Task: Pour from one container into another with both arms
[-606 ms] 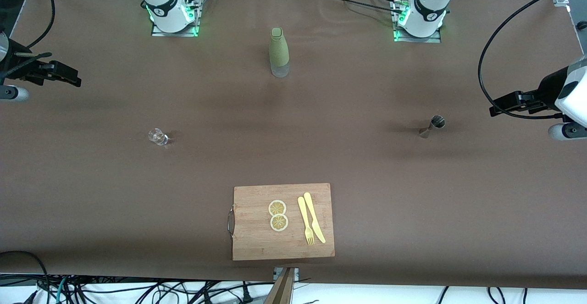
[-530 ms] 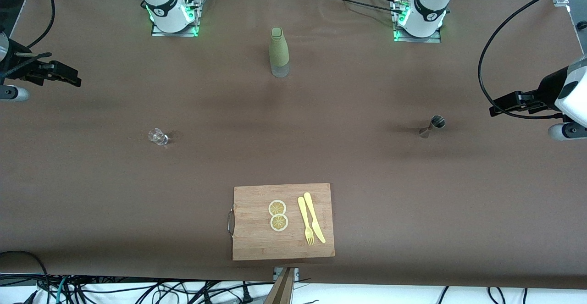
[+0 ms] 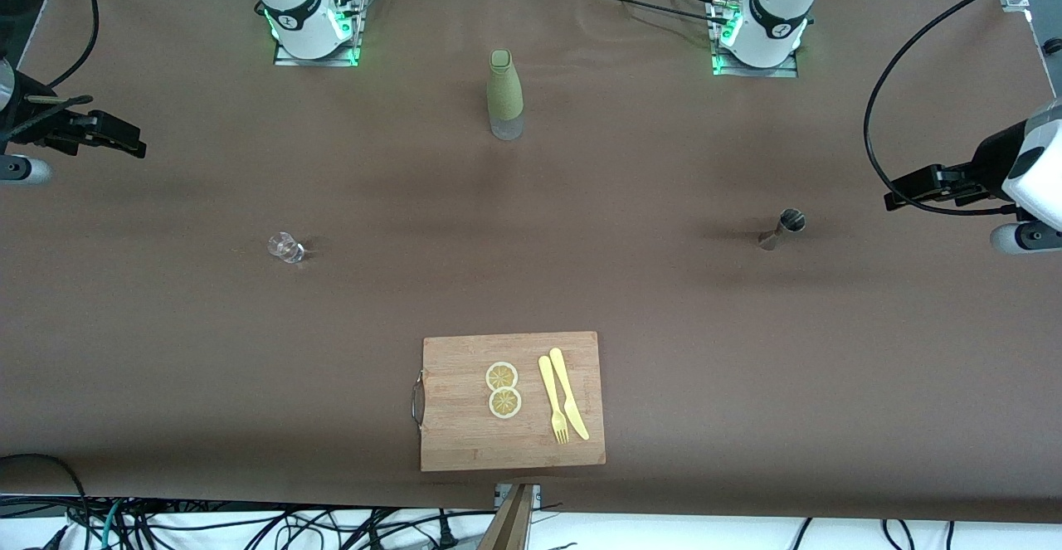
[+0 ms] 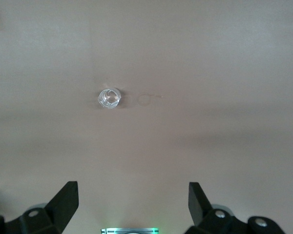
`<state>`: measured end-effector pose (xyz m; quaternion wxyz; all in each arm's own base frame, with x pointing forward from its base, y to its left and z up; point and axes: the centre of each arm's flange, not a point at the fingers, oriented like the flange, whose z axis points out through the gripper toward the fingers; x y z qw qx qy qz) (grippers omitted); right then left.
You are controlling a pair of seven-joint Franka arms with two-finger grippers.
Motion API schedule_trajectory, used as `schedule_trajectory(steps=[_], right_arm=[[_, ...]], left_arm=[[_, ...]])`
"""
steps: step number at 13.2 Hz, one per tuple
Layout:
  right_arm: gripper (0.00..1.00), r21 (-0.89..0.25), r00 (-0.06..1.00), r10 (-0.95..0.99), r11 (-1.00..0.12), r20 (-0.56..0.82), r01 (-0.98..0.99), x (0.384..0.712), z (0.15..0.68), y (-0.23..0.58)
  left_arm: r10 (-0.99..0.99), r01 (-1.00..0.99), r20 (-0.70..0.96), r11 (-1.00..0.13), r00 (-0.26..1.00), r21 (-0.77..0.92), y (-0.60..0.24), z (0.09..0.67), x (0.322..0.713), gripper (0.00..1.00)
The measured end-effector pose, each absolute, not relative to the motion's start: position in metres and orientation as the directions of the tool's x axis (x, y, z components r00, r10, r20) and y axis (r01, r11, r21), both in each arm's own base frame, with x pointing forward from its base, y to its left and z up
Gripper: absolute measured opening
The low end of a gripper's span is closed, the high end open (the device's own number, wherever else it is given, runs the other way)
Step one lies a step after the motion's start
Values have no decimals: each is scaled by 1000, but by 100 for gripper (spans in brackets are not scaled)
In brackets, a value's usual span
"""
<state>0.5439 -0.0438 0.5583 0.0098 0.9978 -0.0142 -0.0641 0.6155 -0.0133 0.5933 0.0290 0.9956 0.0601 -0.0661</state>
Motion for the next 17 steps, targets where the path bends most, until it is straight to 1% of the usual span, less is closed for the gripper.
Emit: schedule_trajectory(steps=[5,9,12,14,16,17], right_arm=[[100,21,991,-8,-1000,-136,-6,547,553,-40],[100,5,983,98,-995,-157,100,552,543,-42],[100,-13,969,172,-985,-179,173,553,534,-51],[100,-39,943,267,-963,-196,265,554,525,-64],[100,-92,898,392,-920,-199,381,555,513,-84],[100,-141,865,467,-883,-186,447,555,506,-95]], left_arm=[[117,124,-135,-991,984,50,-13,593,616,100],[134,141,-135,-989,982,42,11,592,616,100],[-16,-6,-133,-997,991,77,65,585,615,100],[-111,-94,-134,-987,985,129,104,572,611,100],[-188,-162,-121,-967,975,195,132,559,606,100],[-232,-202,-106,-951,967,235,145,552,603,100]])
